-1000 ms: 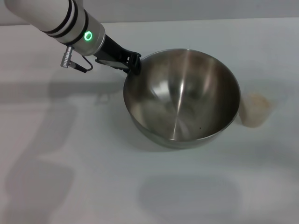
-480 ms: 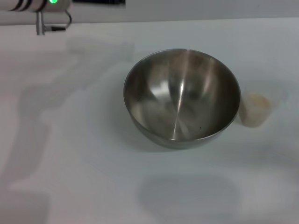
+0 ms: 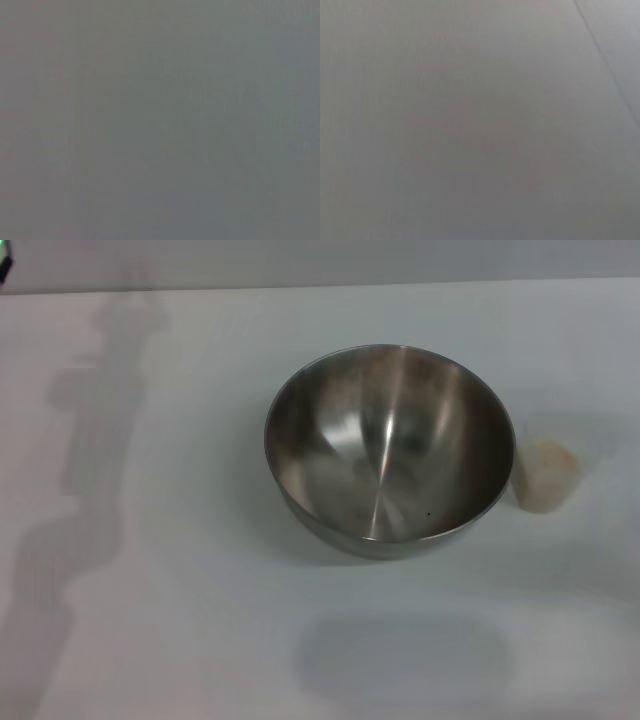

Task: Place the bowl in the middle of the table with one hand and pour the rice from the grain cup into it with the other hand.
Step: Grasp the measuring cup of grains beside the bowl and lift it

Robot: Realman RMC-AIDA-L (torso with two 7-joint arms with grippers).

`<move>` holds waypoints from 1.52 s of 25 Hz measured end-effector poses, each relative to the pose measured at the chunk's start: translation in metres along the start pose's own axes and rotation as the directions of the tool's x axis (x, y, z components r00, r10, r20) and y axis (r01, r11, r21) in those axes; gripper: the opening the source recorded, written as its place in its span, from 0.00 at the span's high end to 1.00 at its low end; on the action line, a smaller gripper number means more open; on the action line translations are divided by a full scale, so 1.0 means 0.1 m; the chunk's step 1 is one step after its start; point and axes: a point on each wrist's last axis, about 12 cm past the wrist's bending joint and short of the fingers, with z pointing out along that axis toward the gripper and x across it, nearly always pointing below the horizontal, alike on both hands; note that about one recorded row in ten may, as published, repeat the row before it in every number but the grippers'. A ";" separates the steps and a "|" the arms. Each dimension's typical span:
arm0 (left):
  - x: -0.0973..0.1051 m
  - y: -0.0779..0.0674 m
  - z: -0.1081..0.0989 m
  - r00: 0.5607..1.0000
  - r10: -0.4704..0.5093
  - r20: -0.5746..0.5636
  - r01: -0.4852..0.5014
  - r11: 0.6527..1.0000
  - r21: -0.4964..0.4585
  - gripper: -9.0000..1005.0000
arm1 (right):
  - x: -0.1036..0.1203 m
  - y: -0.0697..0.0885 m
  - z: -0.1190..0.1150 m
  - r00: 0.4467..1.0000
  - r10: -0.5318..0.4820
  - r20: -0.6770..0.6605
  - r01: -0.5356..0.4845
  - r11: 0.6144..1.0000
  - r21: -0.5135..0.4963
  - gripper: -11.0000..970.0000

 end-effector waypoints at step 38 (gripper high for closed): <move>0.84 0.35 -0.57 0.962 -0.202 0.186 0.183 0.977 0.112 0.35 | -0.11 -0.14 -1.29 0.959 -0.020 -0.281 -0.021 0.990 -0.143 0.21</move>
